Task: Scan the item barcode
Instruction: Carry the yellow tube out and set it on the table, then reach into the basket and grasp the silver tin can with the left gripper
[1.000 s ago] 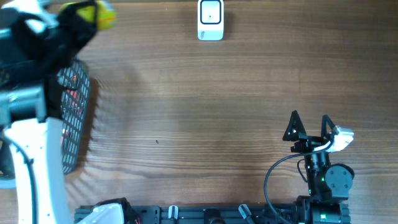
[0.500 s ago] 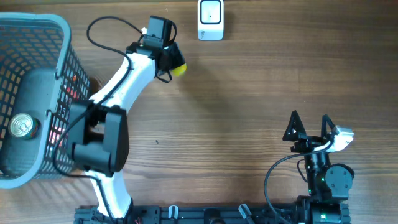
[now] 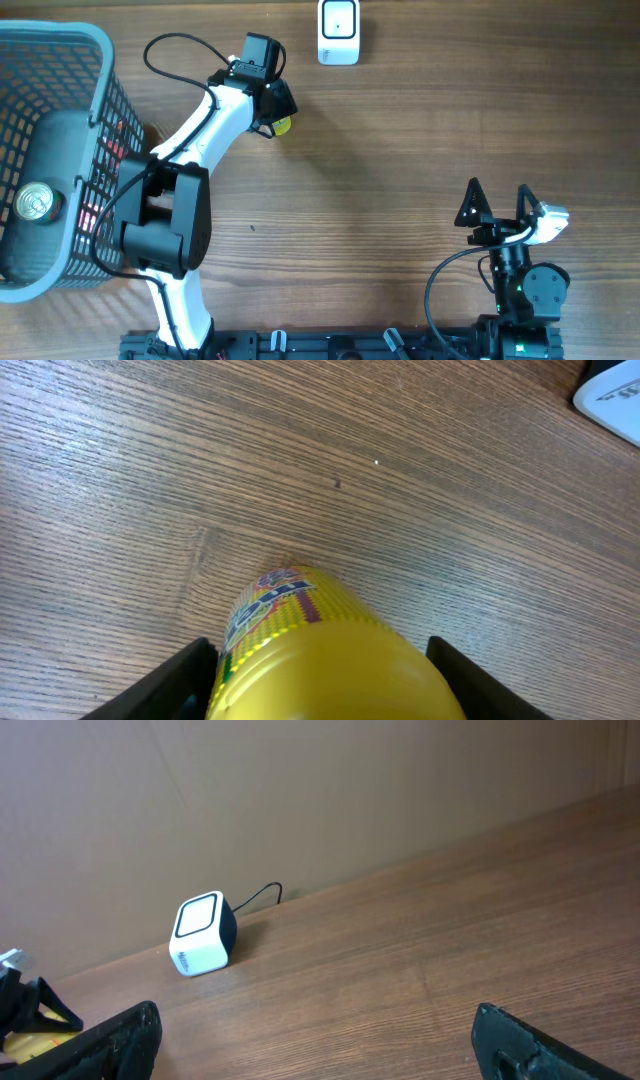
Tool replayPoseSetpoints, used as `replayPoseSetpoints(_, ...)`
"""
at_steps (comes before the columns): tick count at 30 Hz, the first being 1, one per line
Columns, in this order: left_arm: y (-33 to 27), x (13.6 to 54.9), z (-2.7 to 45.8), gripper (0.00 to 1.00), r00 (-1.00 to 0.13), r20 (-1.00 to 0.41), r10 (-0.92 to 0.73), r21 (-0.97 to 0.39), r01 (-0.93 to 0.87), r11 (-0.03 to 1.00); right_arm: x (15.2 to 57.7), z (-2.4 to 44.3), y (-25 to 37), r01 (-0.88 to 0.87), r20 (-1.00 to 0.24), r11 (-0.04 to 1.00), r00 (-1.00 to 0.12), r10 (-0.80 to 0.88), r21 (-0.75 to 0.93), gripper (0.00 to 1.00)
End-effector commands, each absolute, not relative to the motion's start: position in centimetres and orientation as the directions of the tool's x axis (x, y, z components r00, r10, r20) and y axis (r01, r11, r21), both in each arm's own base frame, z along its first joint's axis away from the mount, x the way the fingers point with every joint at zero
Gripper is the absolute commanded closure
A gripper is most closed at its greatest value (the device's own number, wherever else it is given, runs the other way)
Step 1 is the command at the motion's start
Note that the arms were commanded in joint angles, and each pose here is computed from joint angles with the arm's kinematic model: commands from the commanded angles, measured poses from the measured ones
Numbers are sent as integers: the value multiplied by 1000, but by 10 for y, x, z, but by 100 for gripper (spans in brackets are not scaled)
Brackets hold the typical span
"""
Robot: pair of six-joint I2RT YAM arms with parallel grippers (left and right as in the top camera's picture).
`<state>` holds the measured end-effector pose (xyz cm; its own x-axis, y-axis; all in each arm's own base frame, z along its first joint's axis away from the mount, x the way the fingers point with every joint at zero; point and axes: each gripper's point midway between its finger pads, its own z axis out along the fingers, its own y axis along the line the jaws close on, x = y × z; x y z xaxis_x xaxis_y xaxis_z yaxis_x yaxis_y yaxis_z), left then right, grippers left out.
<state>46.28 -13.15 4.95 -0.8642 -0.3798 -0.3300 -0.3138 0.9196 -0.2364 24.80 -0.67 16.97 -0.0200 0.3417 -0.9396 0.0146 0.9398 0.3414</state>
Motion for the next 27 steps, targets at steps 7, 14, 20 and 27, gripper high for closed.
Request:
replayPoseSetpoints(7,-126,468,212,0,-734,-620,-277,-291,-113,950,248,170,-8,23,-941,941,-16,338,337,0)
replayPoseSetpoints(14,15,331,518,0,49,-936,-349,-345,-325,880,248,170,-8,23,-941,941,-16,338,337,0)
replayPoseSetpoints(20,180,205,480,0,391,-802,-452,-552,-774,309,248,170,-8,23,-941,941,-16,338,337,0)
replayPoseSetpoints(27,272,239,302,0,191,-622,-760,-245,-969,-42,248,170,-8,23,-941,941,-16,338,337,0)
